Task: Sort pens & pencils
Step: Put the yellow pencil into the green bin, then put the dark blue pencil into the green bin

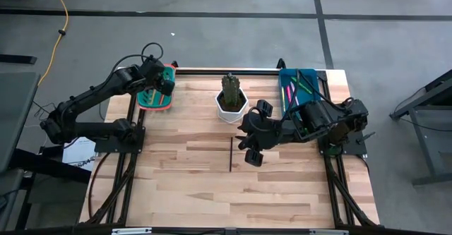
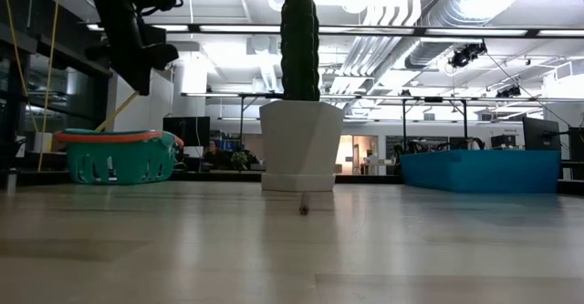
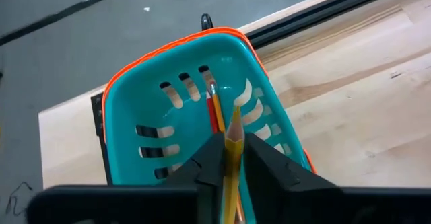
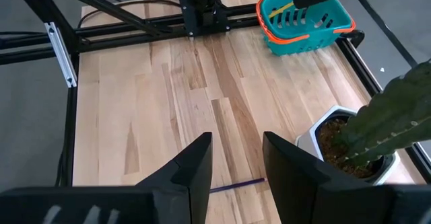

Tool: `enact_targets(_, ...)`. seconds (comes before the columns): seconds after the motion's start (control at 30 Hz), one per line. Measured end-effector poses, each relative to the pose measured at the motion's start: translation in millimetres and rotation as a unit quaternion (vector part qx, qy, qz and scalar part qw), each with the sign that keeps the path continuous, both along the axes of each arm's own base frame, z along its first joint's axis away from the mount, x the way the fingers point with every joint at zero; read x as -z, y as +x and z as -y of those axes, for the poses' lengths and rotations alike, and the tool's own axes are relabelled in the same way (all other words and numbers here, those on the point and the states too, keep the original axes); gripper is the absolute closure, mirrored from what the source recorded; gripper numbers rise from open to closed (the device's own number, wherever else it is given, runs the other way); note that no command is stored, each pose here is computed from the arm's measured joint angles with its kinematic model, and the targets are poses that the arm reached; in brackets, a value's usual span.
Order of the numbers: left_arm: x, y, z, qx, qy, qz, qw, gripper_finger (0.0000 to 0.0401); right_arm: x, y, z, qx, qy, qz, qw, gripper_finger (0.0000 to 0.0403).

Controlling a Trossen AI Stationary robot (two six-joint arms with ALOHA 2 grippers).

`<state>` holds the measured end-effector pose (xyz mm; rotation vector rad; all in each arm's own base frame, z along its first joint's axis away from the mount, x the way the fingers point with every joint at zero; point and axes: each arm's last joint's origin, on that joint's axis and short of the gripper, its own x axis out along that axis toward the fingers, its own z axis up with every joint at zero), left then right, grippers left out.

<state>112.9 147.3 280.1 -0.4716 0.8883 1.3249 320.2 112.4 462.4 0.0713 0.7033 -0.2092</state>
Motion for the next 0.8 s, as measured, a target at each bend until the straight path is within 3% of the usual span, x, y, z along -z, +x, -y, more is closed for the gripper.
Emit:
enact_targets(0.13,0.6,-0.6,0.7,-0.003,-0.004,-0.001,1.0,0.0333,0.0,-0.1,-0.3,-0.002,-0.001,0.0,1.0,0.0279)
enact_targets(0.37,0.4,0.0,0.6,0.004,-0.006,0.003,1.0,0.0337,0.3,-1.8,-4.3,-0.009,-0.003,-0.002,1.0,0.0279)
enact_targets(0.57,-4.1,8.0,-3.7,0.058,0.004,0.051,0.997,0.0341,0.5,-2.0,-4.2,-0.009,-0.003,-0.004,1.0,0.0279)
enact_targets(0.67,-10.5,17.0,-6.9,0.134,0.012,0.117,0.984,0.0342,0.5,-2.0,-4.2,-0.012,-0.007,-0.005,1.0,0.0279)
enact_targets(0.8,-24.2,29.9,-3.4,0.251,0.024,0.221,0.942,0.0346,0.5,-2.0,-4.2,-0.018,-0.013,-0.006,1.0,0.0279)
